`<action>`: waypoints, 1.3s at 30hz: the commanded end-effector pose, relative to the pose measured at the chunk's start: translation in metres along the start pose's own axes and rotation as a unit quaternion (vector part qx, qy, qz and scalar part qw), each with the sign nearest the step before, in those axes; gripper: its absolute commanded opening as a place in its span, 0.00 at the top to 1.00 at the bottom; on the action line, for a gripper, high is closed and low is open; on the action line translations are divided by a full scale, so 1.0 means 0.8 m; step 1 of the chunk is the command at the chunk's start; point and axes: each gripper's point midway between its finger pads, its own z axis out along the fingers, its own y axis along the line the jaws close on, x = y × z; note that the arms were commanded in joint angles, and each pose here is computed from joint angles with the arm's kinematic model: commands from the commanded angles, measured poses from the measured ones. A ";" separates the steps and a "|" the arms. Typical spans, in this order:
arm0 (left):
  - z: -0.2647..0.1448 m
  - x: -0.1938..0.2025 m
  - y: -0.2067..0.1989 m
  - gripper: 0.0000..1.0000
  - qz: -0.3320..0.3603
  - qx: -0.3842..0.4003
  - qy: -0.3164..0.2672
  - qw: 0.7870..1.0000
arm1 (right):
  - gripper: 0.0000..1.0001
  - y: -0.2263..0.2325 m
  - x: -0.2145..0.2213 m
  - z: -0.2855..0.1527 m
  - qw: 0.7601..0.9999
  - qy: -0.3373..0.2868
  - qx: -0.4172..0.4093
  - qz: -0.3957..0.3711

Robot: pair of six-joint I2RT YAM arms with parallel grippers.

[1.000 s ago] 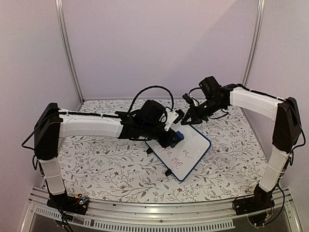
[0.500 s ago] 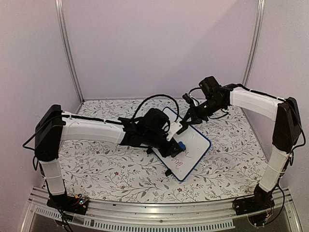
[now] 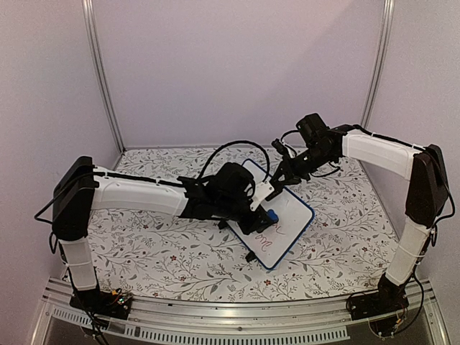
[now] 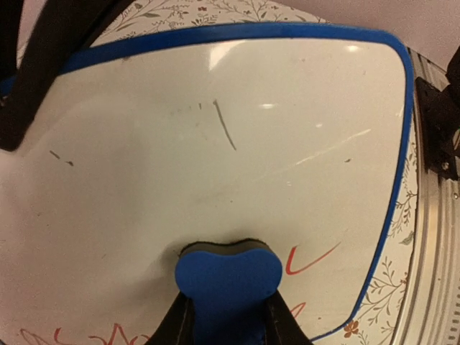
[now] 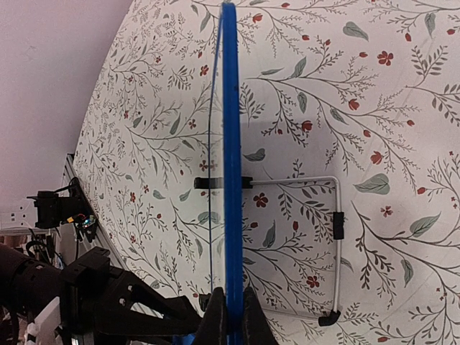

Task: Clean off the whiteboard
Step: Erase the whiteboard from the whiteboard stand.

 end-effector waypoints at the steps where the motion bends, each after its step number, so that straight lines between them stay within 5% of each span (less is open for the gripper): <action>1: 0.015 0.003 -0.009 1.00 0.027 -0.015 0.001 1.000 | 1.00 -0.020 0.048 0.022 0.997 0.065 0.038 0.020; 39: 0.024 0.146 -0.015 1.00 -0.012 -0.030 0.126 0.992 | 1.00 -0.017 0.048 0.021 0.997 0.065 0.035 0.018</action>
